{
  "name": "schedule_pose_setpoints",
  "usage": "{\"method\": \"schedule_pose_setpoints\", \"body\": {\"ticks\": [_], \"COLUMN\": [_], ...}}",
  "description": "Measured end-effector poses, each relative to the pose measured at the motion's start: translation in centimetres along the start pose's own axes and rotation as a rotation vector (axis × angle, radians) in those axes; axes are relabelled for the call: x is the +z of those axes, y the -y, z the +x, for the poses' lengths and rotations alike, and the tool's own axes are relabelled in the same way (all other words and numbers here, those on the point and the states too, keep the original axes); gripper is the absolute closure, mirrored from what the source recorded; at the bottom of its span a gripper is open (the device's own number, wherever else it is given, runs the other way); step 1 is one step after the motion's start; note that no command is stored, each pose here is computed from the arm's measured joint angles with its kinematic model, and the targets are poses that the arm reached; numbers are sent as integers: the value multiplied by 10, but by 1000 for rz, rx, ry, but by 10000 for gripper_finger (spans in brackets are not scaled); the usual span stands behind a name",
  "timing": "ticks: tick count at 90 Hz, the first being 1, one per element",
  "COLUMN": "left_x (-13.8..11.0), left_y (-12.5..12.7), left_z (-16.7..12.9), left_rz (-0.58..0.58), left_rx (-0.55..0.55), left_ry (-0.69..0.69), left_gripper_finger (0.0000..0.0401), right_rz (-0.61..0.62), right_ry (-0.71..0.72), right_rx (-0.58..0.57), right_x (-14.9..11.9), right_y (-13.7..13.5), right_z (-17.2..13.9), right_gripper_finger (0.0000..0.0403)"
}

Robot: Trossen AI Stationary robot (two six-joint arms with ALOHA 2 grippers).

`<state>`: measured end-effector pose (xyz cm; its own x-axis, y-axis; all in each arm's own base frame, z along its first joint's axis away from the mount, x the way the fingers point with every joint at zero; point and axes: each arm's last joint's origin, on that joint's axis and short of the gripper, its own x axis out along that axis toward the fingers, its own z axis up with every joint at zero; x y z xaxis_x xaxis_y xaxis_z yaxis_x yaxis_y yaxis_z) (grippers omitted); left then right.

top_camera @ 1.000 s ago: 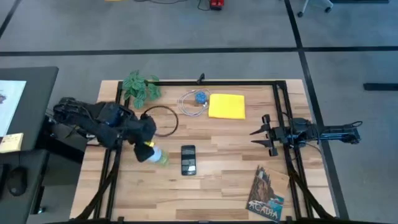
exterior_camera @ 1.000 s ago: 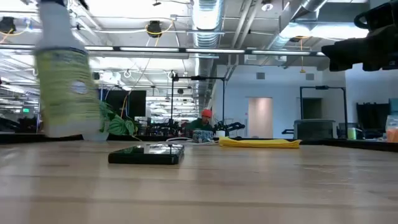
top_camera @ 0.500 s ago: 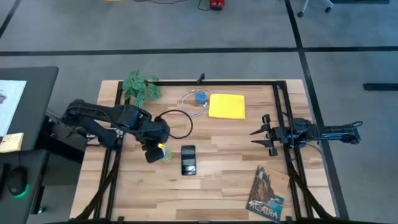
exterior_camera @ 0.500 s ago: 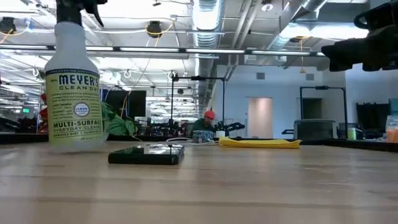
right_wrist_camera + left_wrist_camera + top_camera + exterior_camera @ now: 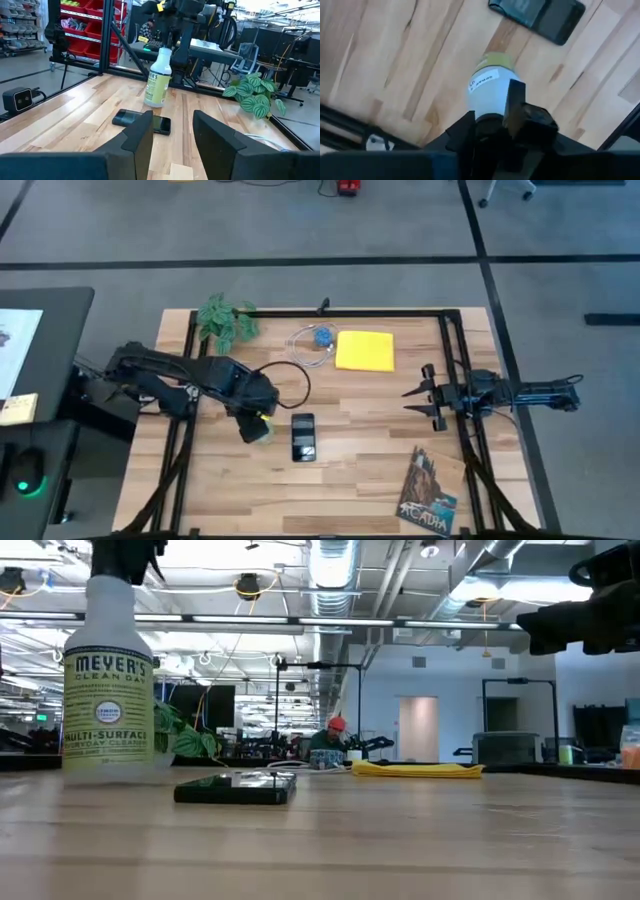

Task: Apply microfiber cloth
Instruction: Move the cleaning bottles to the middle left of the table, then move the microfiber cloth to the center of the table

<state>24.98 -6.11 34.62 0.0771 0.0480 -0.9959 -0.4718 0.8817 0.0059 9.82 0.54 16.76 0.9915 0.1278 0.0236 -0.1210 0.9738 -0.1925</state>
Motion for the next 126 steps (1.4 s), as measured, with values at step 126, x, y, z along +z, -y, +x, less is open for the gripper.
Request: {"method": "schedule_pose_setpoints", "body": {"ticks": [126], "left_x": [-39], "left_y": [-89], "left_z": [-29], "left_rz": [65], "left_rx": [-4], "left_ry": [1057], "left_gripper_finger": [159], "right_rz": [-168], "right_ry": [-51], "right_rx": [-208], "right_x": [-1], "right_y": [10], "right_z": [-1], "right_gripper_finger": [275]}}
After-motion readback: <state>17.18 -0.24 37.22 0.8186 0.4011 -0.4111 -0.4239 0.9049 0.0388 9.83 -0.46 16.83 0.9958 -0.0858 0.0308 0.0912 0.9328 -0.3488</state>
